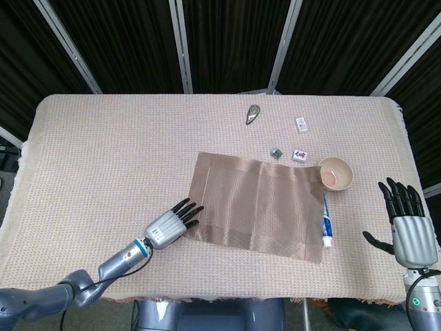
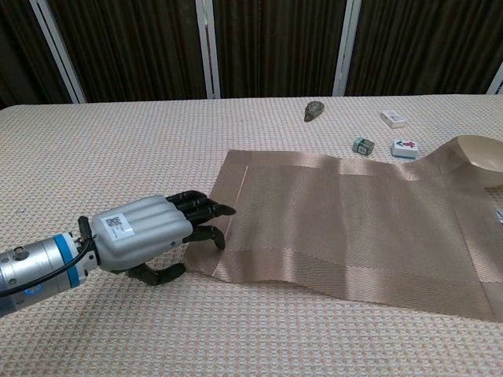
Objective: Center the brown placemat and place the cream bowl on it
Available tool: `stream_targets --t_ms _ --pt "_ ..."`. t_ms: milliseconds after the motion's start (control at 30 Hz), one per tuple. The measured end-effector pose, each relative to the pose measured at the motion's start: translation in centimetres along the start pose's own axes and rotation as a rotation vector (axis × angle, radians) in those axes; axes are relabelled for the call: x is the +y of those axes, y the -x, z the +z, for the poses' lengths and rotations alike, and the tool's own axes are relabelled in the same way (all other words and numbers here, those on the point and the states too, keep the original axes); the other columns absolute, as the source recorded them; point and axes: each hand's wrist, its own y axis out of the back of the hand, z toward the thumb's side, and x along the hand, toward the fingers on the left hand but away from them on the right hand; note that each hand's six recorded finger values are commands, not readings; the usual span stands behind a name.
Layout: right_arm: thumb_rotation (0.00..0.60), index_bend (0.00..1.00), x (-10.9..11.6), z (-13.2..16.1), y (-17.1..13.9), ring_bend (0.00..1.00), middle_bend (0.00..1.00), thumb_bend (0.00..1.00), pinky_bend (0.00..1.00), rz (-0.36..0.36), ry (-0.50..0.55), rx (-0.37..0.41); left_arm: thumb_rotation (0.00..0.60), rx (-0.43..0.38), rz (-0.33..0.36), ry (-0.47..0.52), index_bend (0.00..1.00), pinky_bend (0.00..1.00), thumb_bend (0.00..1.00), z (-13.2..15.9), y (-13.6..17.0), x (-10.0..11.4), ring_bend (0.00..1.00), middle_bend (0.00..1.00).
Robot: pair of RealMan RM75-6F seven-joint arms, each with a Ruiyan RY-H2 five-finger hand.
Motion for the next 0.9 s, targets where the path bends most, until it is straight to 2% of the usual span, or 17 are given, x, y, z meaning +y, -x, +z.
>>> stream_targets --t_ms 167,467,900 --pt "0.6 0.0 0.1 0.1 -0.1 0.0 0.0 0.0 0.0 -0.004 0.004 0.003 0.6 0.001 -0.008 0.002 0.33 0.0 0.42 0.3 -0.4 -0.2 0.0 0.0" --pt "0.6 0.0 0.2 0.3 -0.1 0.0 0.0 0.0 0.0 -0.006 0.013 0.013 0.6 0.004 0.026 0.022 0.55 0.0 0.44 0.5 -0.8 0.4 0.0 0.0" --pt "0.6 0.0 0.6 0.5 -0.3 0.0 0.0 0.0 0.0 -0.021 0.03 0.029 0.6 -0.008 0.084 0.032 0.6 0.0 0.47 1.5 -1.6 1.3 0.0 0.0"
